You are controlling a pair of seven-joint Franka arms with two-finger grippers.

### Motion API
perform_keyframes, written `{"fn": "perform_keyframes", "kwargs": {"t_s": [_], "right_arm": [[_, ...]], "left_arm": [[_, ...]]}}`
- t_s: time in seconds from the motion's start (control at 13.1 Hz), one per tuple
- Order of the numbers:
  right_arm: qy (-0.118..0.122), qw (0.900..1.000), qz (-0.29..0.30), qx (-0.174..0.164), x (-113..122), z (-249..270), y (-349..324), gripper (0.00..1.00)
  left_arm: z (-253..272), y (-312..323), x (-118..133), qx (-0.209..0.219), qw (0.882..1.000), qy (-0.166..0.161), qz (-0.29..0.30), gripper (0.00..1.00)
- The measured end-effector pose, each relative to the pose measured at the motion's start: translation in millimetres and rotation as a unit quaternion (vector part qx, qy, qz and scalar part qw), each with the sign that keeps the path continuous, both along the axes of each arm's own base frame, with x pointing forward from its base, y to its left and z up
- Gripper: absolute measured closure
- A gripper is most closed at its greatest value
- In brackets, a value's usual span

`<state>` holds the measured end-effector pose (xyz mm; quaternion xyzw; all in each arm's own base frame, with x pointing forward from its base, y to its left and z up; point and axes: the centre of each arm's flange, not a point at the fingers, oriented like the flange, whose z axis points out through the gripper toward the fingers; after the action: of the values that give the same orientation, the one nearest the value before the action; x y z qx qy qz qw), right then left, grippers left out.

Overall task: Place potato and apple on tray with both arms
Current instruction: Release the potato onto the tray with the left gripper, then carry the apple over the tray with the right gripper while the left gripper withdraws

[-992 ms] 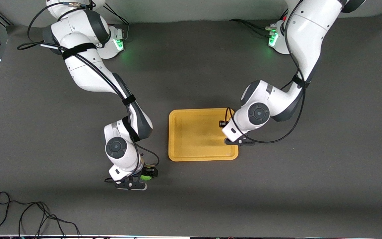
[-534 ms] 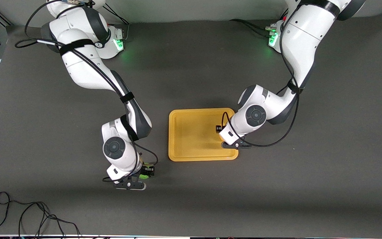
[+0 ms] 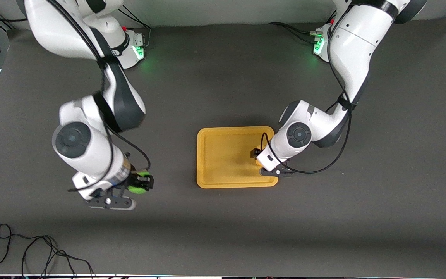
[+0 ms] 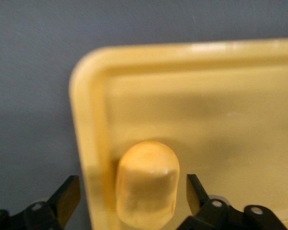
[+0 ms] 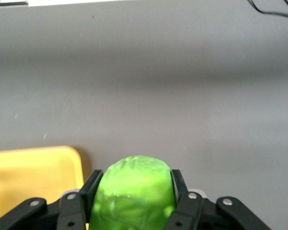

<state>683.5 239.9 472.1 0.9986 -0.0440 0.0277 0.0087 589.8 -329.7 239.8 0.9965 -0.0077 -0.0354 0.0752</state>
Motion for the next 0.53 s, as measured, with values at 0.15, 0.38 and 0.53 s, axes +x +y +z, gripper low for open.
{"fn": "perform_keyframes", "kwargs": {"t_s": [0.15,0.38,0.53], "right_arm": [[0.025,1.000,0.000,0.007,-26,46,-4,0.37],[0.034,0.999,0.004,0.011,-49,76,-3,0.37],[0.037,0.999,0.001,0.013,-61,73,29,0.37]], "left_arm": [[50,45,24,0.011,1.000,-0.010,0.018,0.00],[147,146,45,0.032,0.999,-0.043,0.008,0.00],[190,218,46,0.042,0.997,-0.067,-0.006,0.00]]}}
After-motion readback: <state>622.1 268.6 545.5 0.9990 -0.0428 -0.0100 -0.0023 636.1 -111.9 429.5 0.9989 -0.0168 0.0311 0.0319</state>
